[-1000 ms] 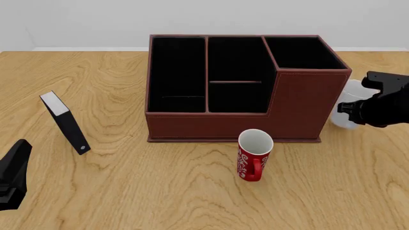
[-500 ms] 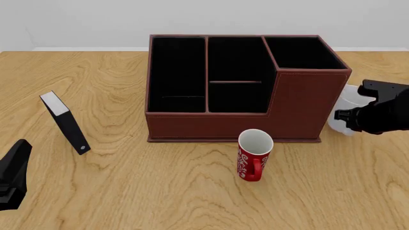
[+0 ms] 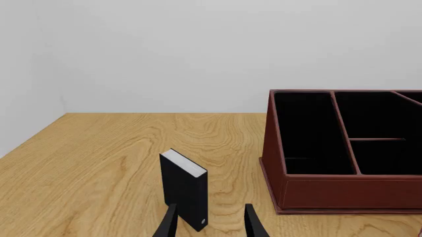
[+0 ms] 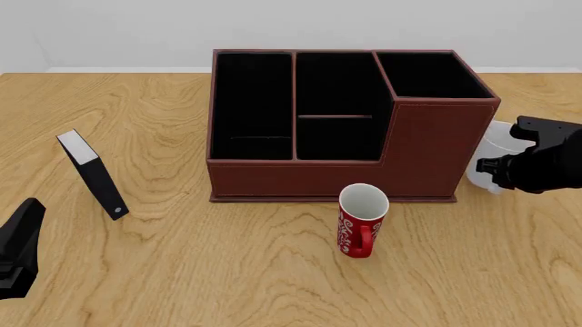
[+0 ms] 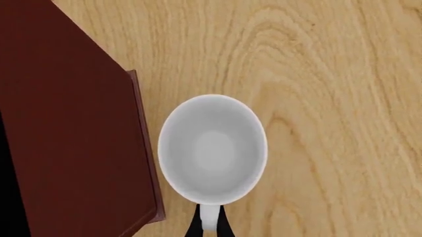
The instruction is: Pick up the white mug and place it to the right of the caddy.
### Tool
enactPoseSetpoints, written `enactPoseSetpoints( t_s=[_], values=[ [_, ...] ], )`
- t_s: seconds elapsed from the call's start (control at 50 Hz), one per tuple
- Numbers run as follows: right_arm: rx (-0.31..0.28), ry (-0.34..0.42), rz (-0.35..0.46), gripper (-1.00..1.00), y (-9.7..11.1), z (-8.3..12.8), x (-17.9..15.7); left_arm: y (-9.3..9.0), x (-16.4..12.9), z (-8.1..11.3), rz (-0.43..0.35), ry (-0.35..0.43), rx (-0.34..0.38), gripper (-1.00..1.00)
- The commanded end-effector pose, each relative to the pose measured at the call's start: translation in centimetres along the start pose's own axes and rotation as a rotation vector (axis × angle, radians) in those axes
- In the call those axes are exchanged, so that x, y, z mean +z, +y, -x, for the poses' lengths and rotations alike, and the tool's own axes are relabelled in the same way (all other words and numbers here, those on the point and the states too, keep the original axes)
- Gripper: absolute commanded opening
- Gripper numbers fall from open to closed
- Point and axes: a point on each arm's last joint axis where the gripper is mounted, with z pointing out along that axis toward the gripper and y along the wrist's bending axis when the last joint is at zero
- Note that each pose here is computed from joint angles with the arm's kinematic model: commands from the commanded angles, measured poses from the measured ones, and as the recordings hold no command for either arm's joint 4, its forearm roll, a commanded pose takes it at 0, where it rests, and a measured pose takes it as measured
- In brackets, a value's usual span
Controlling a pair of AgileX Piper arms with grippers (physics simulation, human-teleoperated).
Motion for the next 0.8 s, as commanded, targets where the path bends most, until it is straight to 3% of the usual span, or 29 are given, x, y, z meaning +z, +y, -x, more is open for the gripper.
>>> enactPoseSetpoints(
  t_s=[0.02,0.16,0.18,0.8],
  values=[
    [0.019,0.026,-0.018,-1.00,-0.75,-0.33,1.10,0.00,0.00,0.00,0.000,0.000,0.000,1.00],
    [0.019,0.026,-0.020,-1.00,-0.85,-0.45,1.10,0.00,0.00,0.00,0.000,0.000,0.000,1.00],
    [0.017,0.026,-0.021,1.00,-0.89,-0.48,1.09,0.00,0.00,0.00,0.000,0.000,0.000,1.00],
    [0.000,0.018,-0.020,1.00,-0.82,-0.66,0.18,0.00,0.00,0.00,0.000,0.000,0.000,1.00]
  ],
)
